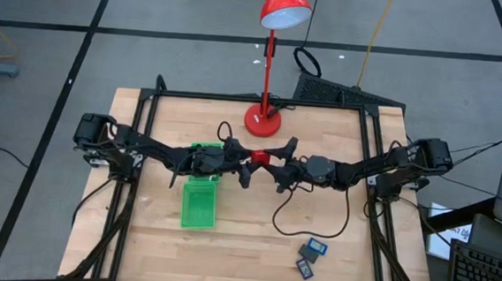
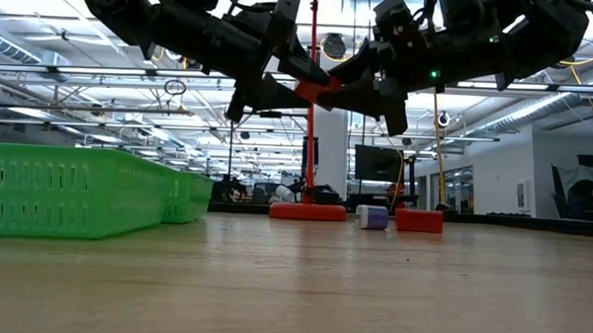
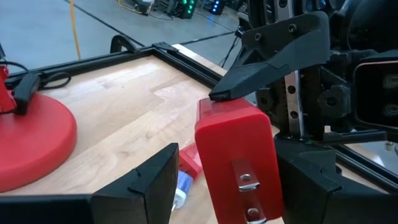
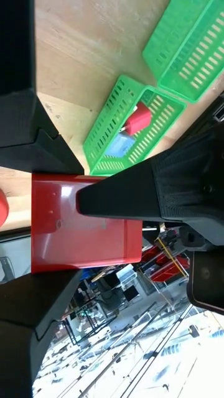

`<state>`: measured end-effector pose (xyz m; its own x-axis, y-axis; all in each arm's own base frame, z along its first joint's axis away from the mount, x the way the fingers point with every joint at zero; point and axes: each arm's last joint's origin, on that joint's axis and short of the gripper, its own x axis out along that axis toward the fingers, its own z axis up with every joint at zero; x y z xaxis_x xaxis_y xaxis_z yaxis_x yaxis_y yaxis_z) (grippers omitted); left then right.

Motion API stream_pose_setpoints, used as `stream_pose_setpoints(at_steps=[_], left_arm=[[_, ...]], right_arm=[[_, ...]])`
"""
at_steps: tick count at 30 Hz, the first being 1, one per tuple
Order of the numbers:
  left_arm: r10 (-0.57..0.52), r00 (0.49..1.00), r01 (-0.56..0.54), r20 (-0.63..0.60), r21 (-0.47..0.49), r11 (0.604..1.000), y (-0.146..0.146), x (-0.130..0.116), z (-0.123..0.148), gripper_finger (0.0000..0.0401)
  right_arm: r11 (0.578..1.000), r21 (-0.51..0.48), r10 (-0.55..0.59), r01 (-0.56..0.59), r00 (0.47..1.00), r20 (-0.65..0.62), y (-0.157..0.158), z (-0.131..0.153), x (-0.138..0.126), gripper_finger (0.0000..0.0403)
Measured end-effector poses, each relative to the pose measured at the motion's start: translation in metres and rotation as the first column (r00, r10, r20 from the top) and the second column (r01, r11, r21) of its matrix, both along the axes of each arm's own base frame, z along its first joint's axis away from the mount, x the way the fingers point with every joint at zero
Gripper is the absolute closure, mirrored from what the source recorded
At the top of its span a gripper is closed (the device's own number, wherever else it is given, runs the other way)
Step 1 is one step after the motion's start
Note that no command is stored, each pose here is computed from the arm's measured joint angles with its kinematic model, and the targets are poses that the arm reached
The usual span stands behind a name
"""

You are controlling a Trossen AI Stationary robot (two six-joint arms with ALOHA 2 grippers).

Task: Pick & Place Office items
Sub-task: Put the top red charger adapter into the top green bin

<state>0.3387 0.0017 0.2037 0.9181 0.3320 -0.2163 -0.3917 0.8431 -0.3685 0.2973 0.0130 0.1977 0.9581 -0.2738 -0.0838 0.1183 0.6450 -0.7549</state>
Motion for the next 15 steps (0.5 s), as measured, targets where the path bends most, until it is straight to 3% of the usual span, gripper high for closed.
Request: stream_pose_setpoints(at_steps=[15], left_arm=[[0.008,1.0,-0.008,0.01,-0.019,1.0,0.0001,0.0001,0.0001,0.0176]], right_arm=[[1.0,0.002,-0.008,0.008,1.0,-0.004,-0.0003,-0.0002,0.0001,0.019]])
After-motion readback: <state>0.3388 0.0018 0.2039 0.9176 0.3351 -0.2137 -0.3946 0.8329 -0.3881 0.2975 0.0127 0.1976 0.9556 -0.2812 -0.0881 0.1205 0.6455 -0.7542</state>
